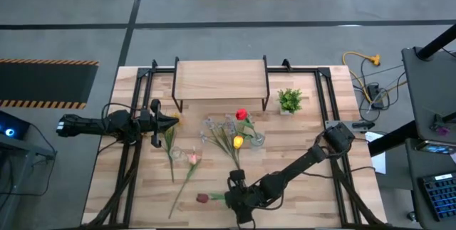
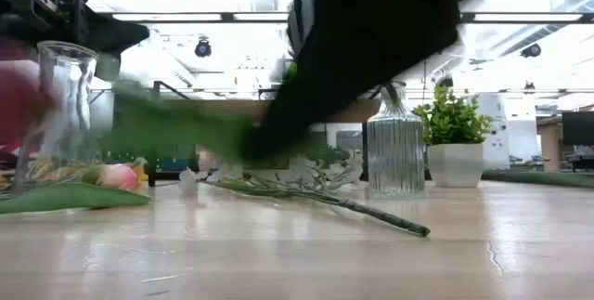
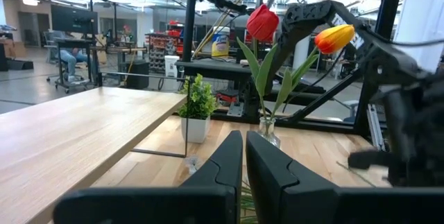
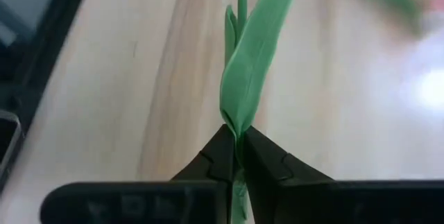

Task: Pick and place flowers into a vace then onto a shelf
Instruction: Put the dark red tulip into the top transparent vase

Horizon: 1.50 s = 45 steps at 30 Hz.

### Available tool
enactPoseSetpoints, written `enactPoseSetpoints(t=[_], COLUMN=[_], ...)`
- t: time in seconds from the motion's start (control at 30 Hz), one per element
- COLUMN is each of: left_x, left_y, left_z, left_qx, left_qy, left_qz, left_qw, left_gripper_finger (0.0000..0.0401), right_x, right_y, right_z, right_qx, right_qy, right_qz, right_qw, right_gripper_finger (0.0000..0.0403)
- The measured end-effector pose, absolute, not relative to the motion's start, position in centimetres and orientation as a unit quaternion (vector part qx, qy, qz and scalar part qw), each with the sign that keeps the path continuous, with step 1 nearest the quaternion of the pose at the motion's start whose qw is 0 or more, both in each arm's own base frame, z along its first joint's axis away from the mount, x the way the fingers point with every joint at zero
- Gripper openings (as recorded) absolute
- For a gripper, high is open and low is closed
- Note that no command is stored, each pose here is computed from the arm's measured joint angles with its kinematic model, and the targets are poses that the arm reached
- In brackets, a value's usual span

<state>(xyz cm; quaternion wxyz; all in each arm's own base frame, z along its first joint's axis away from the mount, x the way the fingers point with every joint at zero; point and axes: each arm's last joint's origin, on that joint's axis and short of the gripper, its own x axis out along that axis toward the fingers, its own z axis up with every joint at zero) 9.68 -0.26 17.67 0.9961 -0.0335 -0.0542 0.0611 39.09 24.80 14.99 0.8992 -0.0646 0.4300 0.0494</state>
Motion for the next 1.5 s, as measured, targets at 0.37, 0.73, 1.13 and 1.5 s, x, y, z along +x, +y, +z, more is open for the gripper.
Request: enactPoseSetpoints(t=[0.37,0.73,1.13,1.5], left_x=[9.7,9.7,9.7,9.7], left_y=[-0.3,-0.3,-0.3,-0.3], left_z=[17.7,17.7,17.6,17.6], left_qx=[-0.033,-0.033,-0.033,-0.033], left_qy=[-0.054,-0.053,-0.051,-0.051], left_qz=[0.061,0.061,0.061,0.061], left_qw=[0.996,0.996,0.996,0.996], left_gripper_finger=[0.0003,0.0003,0.0003,0.0003], right_x=[35.1,28.5,23.2,24.8], right_y=[25.0,21.7,15.1,10.9], right_z=[23.0,24.0,25.4,26.4], right_qx=[-0.149,-0.124,-0.099,-0.071], right_qy=[0.325,0.177,-0.108,-0.166], right_qz=[-0.017,-0.083,-0.159,-0.253], right_qw=[0.934,0.973,0.976,0.951], right_gripper_finger=[0.0013,0.0012,0.0012,0.0012])
